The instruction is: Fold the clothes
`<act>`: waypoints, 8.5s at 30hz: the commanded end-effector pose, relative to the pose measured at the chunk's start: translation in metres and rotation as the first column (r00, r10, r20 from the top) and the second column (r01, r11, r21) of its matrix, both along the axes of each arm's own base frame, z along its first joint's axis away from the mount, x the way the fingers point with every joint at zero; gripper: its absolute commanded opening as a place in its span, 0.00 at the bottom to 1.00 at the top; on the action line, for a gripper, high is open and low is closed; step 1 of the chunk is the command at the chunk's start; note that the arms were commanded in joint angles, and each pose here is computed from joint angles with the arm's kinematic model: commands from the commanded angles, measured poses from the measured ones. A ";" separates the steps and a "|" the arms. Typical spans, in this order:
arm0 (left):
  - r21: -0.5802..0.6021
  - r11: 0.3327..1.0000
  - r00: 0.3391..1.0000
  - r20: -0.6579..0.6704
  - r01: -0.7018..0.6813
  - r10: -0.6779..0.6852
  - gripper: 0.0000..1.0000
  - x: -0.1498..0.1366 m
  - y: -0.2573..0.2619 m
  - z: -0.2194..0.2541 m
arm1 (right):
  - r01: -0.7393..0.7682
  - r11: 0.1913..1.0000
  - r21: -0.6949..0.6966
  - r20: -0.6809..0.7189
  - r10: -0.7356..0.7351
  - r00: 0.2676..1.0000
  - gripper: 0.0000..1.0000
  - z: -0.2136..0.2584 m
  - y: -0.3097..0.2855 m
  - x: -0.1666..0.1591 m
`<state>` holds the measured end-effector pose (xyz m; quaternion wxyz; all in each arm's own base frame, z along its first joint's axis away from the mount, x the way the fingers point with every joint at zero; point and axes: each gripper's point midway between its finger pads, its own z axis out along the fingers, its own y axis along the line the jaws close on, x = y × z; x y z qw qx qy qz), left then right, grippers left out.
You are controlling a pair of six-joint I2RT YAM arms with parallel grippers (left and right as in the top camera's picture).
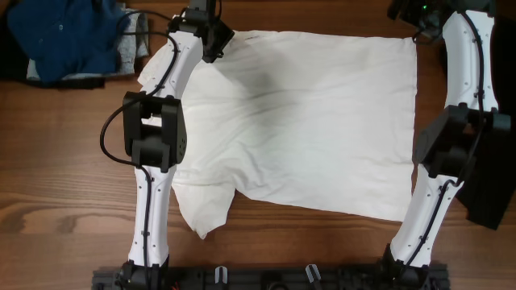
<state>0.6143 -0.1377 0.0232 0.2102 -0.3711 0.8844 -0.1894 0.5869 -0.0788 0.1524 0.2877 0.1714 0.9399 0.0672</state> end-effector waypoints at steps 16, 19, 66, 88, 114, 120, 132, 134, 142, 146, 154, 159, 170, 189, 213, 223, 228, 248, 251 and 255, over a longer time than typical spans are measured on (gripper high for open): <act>-0.004 0.999 0.999 -0.037 -0.039 0.039 0.11 0.003 0.025 -0.028 | -0.010 0.999 -0.044 -0.026 0.008 1.000 0.99 -0.042 -0.007 0.014; -0.005 0.999 0.999 -0.034 -0.039 0.039 0.04 0.004 0.025 -0.027 | 0.000 0.999 -0.052 -0.036 -0.002 0.999 0.99 -0.054 -0.011 0.017; -0.104 0.994 0.999 0.032 0.018 -0.015 0.04 0.016 0.007 -0.014 | 0.052 0.988 -0.147 -0.085 -0.065 0.994 0.99 -0.079 -0.036 0.013; -0.104 0.994 0.999 0.028 0.018 -0.015 0.04 0.016 0.007 -0.015 | 0.003 0.983 -0.184 -0.103 -0.023 0.994 0.87 -0.148 -0.072 0.024; -0.103 0.995 0.999 0.029 0.018 -0.015 0.04 0.016 0.007 -0.015 | 0.007 0.982 -0.188 -0.073 -0.021 0.997 0.24 -0.146 -0.069 0.031; -0.100 0.995 0.999 0.029 0.016 -0.013 0.04 0.016 0.008 -0.015 | 0.027 0.984 -0.177 -0.073 -0.040 0.996 0.15 -0.146 -0.069 0.030; -0.091 0.996 1.000 0.030 0.010 -0.007 0.04 0.016 0.010 -0.015 | 0.034 0.982 -0.187 -0.040 -0.042 0.998 0.52 -0.144 -0.072 0.037; -0.091 0.996 1.000 0.030 0.010 -0.007 0.04 0.016 0.010 -0.015 | 0.034 0.982 -0.186 -0.045 -0.043 0.998 0.52 -0.149 -0.072 0.037; -0.091 0.996 1.000 0.030 0.010 -0.007 0.04 0.016 0.010 -0.015 | 0.020 0.987 -0.162 -0.075 -0.032 0.997 0.44 -0.170 -0.067 0.034; -0.091 0.996 1.000 0.031 0.010 -0.007 0.04 0.017 0.010 -0.015 | 0.019 0.987 -0.162 -0.077 -0.032 0.996 0.30 -0.172 -0.067 0.034; -0.091 0.996 0.999 0.031 0.010 -0.007 0.04 0.017 0.010 -0.015 | 0.027 0.987 -0.158 -0.078 -0.040 0.996 0.04 -0.172 -0.067 0.033; -0.059 0.996 0.996 0.066 0.063 -0.059 0.04 0.018 0.009 -0.002 | 0.098 0.981 -0.167 -0.086 -0.114 0.990 0.04 -0.172 -0.075 0.030; 0.019 0.995 0.992 0.082 0.093 -0.095 0.04 0.008 0.020 0.045 | 0.131 0.975 -0.178 -0.066 -0.144 0.987 0.04 -0.156 -0.081 0.030; 0.140 0.988 0.996 -0.069 0.058 -0.049 0.04 -0.043 0.056 0.079 | 0.240 0.957 -0.162 -0.057 -0.252 0.966 0.04 -0.107 -0.086 0.016; -0.048 0.991 0.992 0.016 0.124 -0.123 0.74 0.001 -0.004 0.002 | 0.231 0.959 -0.162 -0.055 -0.242 0.969 0.04 -0.106 -0.085 0.017; -0.049 0.991 0.992 0.038 0.126 -0.124 0.54 0.006 -0.005 0.003 | 0.231 0.959 -0.162 -0.055 -0.242 0.969 0.04 -0.106 -0.085 0.017; -0.052 0.990 0.992 0.017 0.128 -0.127 0.46 0.004 -0.006 -0.012 | 0.231 0.960 -0.162 -0.056 -0.242 0.969 0.04 -0.106 -0.085 0.017; -0.035 0.993 0.992 0.068 0.111 -0.109 0.04 0.005 0.005 0.036 | 0.228 0.960 -0.164 -0.056 -0.240 0.969 0.04 -0.106 -0.085 0.017; 0.001 0.996 0.994 0.066 0.085 -0.085 0.04 0.000 0.013 0.054 | 0.228 0.960 -0.164 -0.058 -0.240 0.969 0.04 -0.107 -0.085 0.016; 0.048 0.994 0.995 0.025 0.095 -0.097 0.04 -0.015 0.021 0.067 | 0.247 0.951 -0.186 -0.065 -0.262 0.963 0.04 -0.107 -0.089 0.013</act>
